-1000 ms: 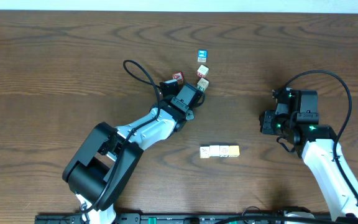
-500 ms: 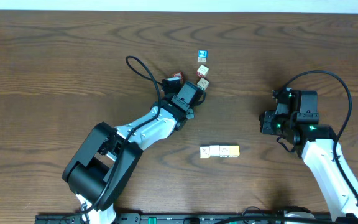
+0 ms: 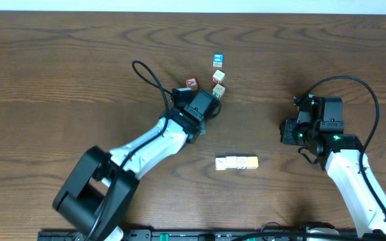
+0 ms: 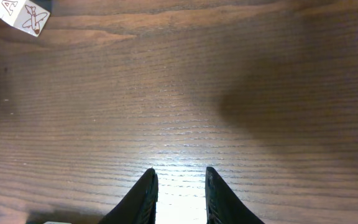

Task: Lift 5 blocks
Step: 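Lower left gripper and close on the bee-picture block, then carry the bee block down to the left end of the row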

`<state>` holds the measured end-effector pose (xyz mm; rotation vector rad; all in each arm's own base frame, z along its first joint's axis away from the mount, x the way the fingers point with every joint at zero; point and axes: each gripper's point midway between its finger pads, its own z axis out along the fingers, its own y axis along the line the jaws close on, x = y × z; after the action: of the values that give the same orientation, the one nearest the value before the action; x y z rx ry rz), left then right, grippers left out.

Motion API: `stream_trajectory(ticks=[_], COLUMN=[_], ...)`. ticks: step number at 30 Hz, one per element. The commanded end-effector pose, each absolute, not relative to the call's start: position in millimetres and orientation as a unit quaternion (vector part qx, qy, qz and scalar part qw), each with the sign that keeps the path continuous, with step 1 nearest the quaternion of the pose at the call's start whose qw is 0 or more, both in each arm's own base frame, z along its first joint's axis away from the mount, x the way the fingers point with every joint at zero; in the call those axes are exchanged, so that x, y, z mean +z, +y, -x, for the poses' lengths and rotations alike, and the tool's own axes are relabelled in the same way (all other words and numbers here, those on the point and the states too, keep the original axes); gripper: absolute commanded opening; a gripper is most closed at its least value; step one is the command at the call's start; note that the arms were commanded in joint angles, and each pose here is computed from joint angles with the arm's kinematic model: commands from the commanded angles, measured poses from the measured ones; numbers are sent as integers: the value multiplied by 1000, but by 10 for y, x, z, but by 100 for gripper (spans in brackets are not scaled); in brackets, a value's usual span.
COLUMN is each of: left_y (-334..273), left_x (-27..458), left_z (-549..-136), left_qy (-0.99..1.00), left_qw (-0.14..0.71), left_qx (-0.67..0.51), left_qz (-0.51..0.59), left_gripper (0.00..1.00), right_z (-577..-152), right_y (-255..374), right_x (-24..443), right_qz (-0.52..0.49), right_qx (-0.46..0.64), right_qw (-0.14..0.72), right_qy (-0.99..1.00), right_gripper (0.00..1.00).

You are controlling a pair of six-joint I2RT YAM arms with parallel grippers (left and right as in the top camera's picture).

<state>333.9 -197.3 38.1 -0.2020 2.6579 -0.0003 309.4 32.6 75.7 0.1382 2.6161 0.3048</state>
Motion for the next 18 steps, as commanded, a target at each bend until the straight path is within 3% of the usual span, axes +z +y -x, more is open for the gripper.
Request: stream_trajectory(ticks=[1, 11, 18], left_y=[-2174, -2011, -1851], left_x=[707, 726, 1053], left_z=[-3259, -2780, -2726], left_qy=[961, 953, 941], left_qw=[273, 294, 336], left_qx=[-11, 57, 43], left_qz=[47, 54, 20], left_gripper=[8, 8, 8], right_z=[-3075, -3073, -3072], right_y=[328, 327, 328], right_x=[732, 730, 730], right_qz=[-58, -58, -58], right_qx=[117, 117, 117], right_qw=[245, 245, 244], right_qy=[961, 961, 961], right_gripper=[23, 23, 23])
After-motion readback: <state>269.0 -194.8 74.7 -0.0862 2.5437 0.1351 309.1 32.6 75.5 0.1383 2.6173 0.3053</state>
